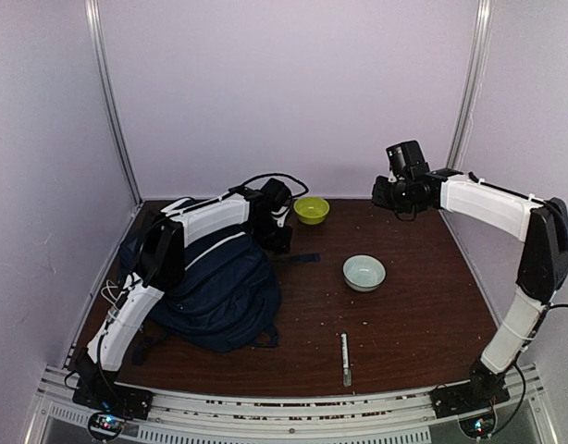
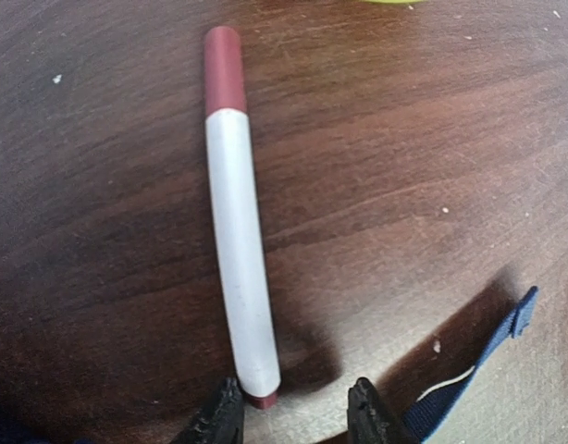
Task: Pack the student bag
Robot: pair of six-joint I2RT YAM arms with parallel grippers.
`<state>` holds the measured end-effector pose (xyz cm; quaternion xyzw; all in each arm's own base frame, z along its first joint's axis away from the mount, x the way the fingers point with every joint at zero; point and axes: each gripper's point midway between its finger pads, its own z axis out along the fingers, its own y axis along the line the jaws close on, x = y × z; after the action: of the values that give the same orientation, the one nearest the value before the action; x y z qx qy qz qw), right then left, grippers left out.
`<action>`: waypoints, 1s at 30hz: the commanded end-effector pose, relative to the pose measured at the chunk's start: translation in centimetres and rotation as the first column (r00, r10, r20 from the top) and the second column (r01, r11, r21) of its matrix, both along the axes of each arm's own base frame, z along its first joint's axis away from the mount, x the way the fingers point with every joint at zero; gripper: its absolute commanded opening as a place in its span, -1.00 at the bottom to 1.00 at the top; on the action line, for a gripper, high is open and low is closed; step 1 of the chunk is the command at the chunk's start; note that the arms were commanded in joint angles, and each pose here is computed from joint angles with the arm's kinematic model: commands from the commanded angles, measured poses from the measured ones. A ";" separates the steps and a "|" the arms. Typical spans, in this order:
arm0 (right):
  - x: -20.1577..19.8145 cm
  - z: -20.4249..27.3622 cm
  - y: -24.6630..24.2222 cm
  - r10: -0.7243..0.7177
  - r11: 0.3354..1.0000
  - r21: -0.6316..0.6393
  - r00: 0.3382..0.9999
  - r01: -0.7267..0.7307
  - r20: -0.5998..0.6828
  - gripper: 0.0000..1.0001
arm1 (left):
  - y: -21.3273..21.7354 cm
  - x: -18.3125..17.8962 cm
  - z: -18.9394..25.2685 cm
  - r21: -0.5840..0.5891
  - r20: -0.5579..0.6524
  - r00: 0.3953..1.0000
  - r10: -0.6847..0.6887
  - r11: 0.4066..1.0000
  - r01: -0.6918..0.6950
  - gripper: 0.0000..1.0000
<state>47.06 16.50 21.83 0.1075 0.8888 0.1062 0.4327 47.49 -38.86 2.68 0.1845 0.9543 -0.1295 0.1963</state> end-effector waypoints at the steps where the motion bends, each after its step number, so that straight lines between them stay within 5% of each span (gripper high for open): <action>1: 0.3 3.2 -1.7 -0.030 1.000 0.003 0.998 0.030 0.062 -0.44 | -0.5 0.8 -0.3 -0.056 -0.012 1.000 -0.002 0.998 0.001 -0.19; 8: 0.2 4.7 -2.6 -0.040 0.999 0.015 0.995 0.039 0.092 -0.44 | 0.9 1.0 -0.4 0.006 0.002 1.000 0.004 1.000 -0.004 -0.44; 19: 0.6 5.0 -2.7 -0.037 0.999 0.023 0.994 0.035 0.106 -0.44 | 1.5 1.2 -0.4 0.038 0.013 1.000 0.008 0.999 -0.008 -0.42; 30: 0.6 3.9 -2.3 -0.012 1.000 0.016 0.997 0.011 0.074 -0.44 | -0.6 1.8 0.0 -0.076 0.005 0.999 0.038 0.996 -0.037 -0.46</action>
<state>47.35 14.29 24.58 0.1173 0.8750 0.1116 0.4562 48.44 -38.95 2.87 0.1757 0.9528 -0.1411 0.2034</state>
